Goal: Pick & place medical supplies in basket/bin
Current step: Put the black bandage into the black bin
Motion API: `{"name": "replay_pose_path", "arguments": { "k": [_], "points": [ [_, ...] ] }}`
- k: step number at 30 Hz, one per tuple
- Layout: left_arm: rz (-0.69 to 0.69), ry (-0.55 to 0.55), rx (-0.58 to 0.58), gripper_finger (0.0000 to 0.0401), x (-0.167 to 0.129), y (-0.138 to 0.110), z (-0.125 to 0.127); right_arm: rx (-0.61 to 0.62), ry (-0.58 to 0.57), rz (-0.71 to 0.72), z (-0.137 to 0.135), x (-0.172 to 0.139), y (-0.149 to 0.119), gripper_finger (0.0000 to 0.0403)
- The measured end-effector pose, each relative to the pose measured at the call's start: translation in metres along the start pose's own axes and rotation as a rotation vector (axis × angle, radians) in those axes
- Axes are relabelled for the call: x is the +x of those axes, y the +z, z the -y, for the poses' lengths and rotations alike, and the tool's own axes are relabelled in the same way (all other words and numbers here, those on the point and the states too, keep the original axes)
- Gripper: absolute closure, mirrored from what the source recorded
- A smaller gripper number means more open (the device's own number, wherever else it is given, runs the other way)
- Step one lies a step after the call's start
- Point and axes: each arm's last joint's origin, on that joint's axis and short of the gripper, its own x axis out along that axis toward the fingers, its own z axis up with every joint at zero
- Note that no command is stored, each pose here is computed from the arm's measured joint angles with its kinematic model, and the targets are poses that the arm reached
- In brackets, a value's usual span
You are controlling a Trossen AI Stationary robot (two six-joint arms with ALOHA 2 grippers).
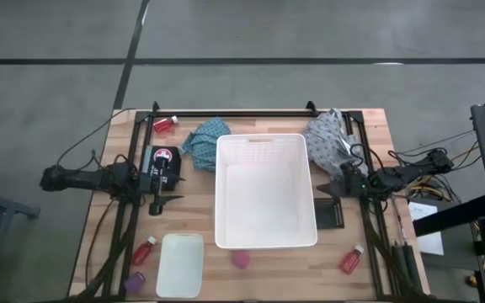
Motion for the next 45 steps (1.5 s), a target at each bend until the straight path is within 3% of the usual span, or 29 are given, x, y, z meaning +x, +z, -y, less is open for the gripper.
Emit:
{"name": "replay_pose_path", "arguments": {
  "k": [4, 14, 22, 27, 32, 40, 45],
  "points": [
    [0.001, 0.000, 0.000, 0.0148, 0.000, 0.000, 0.000, 0.078, 0.000, 0.000, 0.000, 0.000, 0.000, 0.0280],
    [0.001, 0.000, 0.000, 0.0148, 0.000, 0.000, 0.000, -0.183, 0.054, -0.112, -0.003, 0.000, -0.003, 0.0280],
    [0.000, 0.000, 0.000, 0.0148, 0.000, 0.000, 0.000, -0.264, 0.217, -0.286, -0.013, -0.002, -0.008, 0.0280],
    [0.001, 0.000, 0.000, 0.0148, 0.000, 0.000, 0.000, -0.260, 0.325, -0.267, -0.024, -0.003, -0.006, 0.0280],
    [0.000, 0.000, 0.000, 0.0148, 0.000, 0.000, 0.000, -0.346, 0.382, -0.328, -0.025, -0.005, -0.009, 0.0280],
    [0.001, 0.000, 0.000, 0.0148, 0.000, 0.000, 0.000, -0.490, 0.373, -0.311, -0.023, -0.001, -0.011, 0.0280],
    [0.001, 0.000, 0.000, 0.0148, 0.000, 0.000, 0.000, -0.649, 0.379, -0.154, -0.028, 0.004, -0.008, 0.0280]
  ]
}}
